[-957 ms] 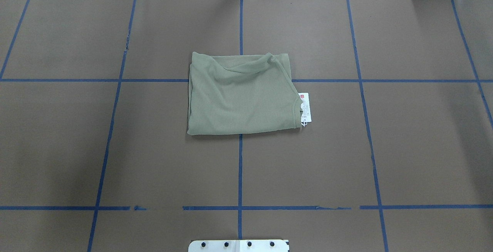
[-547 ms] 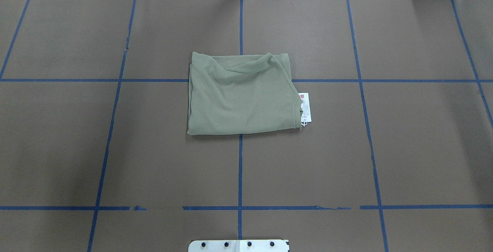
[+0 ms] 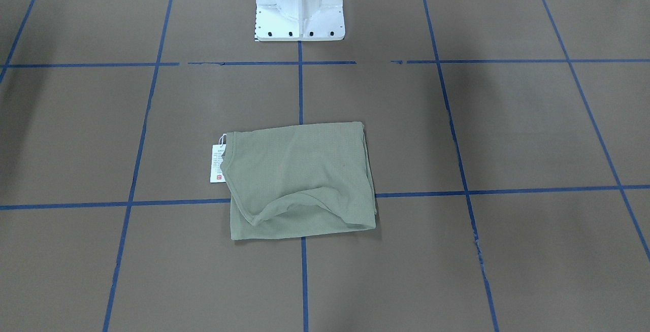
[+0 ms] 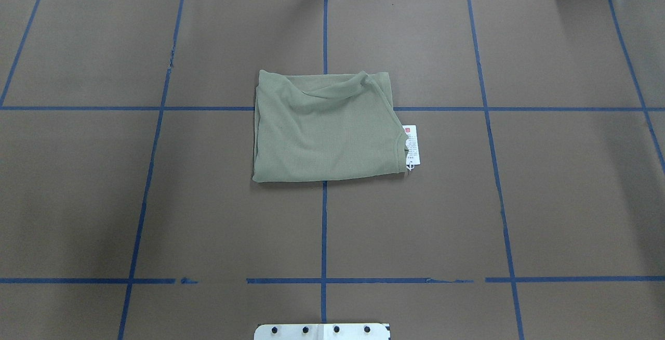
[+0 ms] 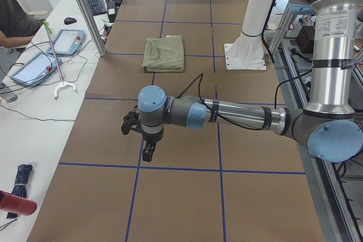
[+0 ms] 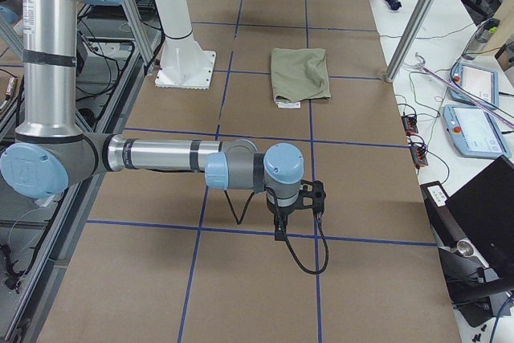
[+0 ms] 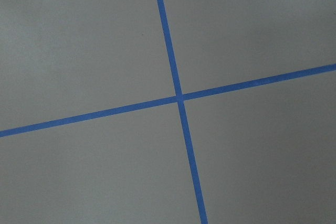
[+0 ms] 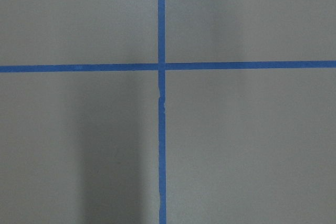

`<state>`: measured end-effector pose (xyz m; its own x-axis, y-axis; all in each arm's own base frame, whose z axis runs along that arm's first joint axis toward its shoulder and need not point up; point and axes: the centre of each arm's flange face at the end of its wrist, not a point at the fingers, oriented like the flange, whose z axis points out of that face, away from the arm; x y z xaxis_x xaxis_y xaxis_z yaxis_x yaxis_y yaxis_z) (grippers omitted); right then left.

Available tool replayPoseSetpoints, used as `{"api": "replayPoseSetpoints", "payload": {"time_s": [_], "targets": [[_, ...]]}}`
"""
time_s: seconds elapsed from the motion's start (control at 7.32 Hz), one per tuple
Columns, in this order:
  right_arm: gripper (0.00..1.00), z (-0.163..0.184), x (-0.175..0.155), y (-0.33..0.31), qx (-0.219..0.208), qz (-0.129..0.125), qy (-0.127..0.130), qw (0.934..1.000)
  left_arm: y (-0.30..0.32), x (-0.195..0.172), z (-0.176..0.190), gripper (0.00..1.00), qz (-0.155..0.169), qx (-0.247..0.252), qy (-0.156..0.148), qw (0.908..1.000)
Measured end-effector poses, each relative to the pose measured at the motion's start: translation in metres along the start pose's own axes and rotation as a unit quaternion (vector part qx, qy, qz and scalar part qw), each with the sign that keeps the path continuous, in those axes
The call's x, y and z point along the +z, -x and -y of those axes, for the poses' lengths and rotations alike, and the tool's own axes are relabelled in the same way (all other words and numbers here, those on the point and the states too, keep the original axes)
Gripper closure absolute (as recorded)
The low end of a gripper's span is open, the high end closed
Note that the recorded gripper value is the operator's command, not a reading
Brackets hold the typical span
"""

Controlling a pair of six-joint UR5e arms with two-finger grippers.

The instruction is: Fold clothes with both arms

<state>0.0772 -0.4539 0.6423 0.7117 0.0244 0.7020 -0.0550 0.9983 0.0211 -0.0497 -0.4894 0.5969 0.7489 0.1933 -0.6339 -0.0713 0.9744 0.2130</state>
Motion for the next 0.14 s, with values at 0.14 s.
{"api": "replayPoseSetpoints", "payload": {"time_s": [0.14], "targets": [[0.00,0.0000,0.0000,0.0000,0.000,0.000,0.000,1.0000,0.0001,0.0000,0.0000,0.00,0.000,0.000,0.000,1.0000]]}}
